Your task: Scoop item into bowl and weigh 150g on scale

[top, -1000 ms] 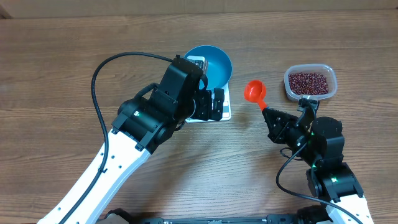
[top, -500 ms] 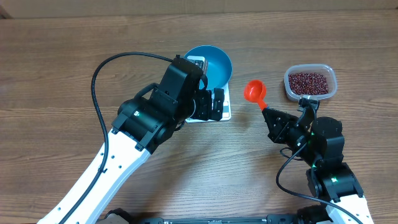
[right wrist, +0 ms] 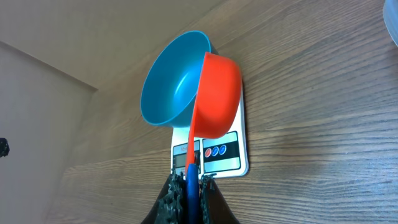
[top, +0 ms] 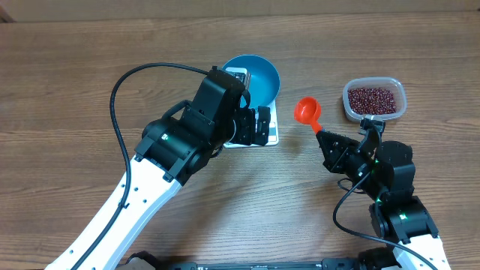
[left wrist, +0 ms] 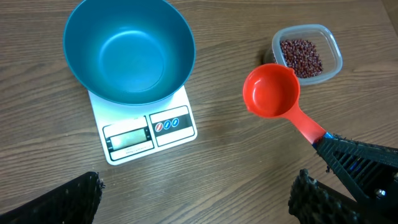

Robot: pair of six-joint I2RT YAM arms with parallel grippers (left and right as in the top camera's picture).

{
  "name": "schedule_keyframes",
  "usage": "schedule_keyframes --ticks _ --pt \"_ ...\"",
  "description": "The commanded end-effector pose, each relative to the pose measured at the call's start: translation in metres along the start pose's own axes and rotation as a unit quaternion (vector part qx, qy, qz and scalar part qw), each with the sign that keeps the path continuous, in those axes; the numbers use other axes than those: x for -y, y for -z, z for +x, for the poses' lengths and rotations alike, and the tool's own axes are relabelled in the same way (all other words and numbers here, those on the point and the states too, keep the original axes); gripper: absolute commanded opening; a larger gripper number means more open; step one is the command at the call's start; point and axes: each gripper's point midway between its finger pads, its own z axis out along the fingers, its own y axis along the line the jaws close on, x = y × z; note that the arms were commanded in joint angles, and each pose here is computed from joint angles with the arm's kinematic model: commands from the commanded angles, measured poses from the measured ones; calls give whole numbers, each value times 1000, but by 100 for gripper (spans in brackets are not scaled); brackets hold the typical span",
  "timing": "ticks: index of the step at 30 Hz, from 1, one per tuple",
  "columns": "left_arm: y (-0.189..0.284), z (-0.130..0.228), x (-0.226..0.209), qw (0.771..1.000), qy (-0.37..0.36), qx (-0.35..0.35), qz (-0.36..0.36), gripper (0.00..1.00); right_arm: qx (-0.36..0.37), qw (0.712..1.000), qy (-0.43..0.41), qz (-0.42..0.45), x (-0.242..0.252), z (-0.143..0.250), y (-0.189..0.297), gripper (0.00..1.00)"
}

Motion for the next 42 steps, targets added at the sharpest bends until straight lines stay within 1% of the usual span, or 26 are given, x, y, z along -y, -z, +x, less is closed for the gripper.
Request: schedule_keyframes --ticks 1,42 --pt "4 -6 3 1000 -11 10 1 100 19 1000 5 -4 -7 -12 5 4" --pt "4 -6 3 1000 -11 10 1 100 12 1000 2 8 -2 -9 4 4"
